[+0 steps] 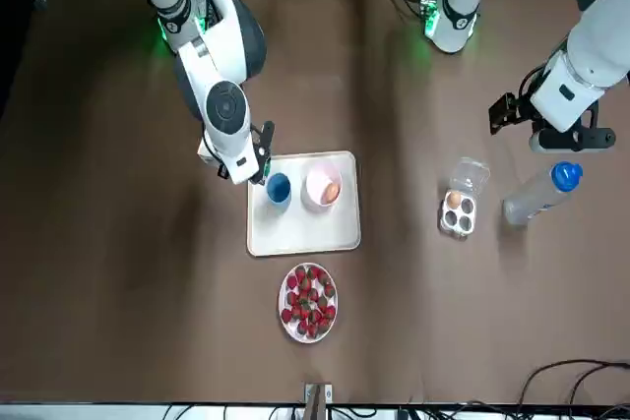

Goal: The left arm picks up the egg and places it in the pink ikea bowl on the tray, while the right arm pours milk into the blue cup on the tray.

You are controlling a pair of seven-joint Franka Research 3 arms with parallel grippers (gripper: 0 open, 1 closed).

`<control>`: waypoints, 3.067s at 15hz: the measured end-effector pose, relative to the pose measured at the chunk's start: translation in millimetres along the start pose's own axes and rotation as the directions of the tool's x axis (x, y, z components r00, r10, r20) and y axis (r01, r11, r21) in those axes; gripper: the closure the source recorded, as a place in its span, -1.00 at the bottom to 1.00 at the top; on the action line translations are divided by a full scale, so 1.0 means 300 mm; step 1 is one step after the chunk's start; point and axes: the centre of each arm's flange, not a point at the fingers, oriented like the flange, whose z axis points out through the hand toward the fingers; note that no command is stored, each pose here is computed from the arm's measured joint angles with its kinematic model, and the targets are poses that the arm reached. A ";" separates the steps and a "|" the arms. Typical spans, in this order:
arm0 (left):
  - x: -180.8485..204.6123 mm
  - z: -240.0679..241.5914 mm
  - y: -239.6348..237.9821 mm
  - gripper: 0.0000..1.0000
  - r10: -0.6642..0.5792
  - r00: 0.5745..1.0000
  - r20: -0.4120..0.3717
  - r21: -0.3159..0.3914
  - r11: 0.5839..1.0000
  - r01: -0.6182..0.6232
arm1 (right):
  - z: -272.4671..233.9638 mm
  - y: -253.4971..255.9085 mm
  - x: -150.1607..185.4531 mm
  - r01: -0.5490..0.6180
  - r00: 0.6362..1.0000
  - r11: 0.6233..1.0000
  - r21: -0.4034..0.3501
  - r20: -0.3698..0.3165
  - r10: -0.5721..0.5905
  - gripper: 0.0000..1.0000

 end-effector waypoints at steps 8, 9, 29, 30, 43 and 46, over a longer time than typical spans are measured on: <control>0.020 0.026 -0.003 -1.00 -0.003 1.000 0.004 0.001 1.000 0.003 | 0.000 0.002 -0.002 -0.002 1.000 1.000 -0.001 0.000 0.002 -0.09; 0.021 0.026 -0.006 -1.00 -0.005 1.000 0.005 0.001 1.000 0.005 | -0.005 0.007 -0.005 -0.005 1.000 1.000 -0.003 -0.002 0.005 -0.09; 0.081 0.068 0.051 -1.00 0.038 0.999 -0.005 0.047 0.998 -0.037 | 0.133 0.664 -1.007 0.349 0.743 0.936 0.047 -0.622 -0.246 -0.08; 0.077 0.065 0.069 -1.00 0.050 0.999 -0.006 0.043 0.998 -0.050 | 0.155 0.684 -1.064 0.356 0.698 0.934 0.020 -0.670 -0.251 -0.09; 0.051 -0.004 0.107 -1.00 0.068 0.997 -0.046 0.034 0.997 -0.066 | 0.767 0.827 -1.273 0.362 0.238 0.932 -0.021 -0.965 -0.114 -0.08; 0.029 -0.047 0.093 -1.00 0.018 0.998 -0.066 0.028 0.999 -0.016 | 0.865 0.827 -1.269 0.364 0.173 0.931 -0.023 -0.981 -0.092 -0.09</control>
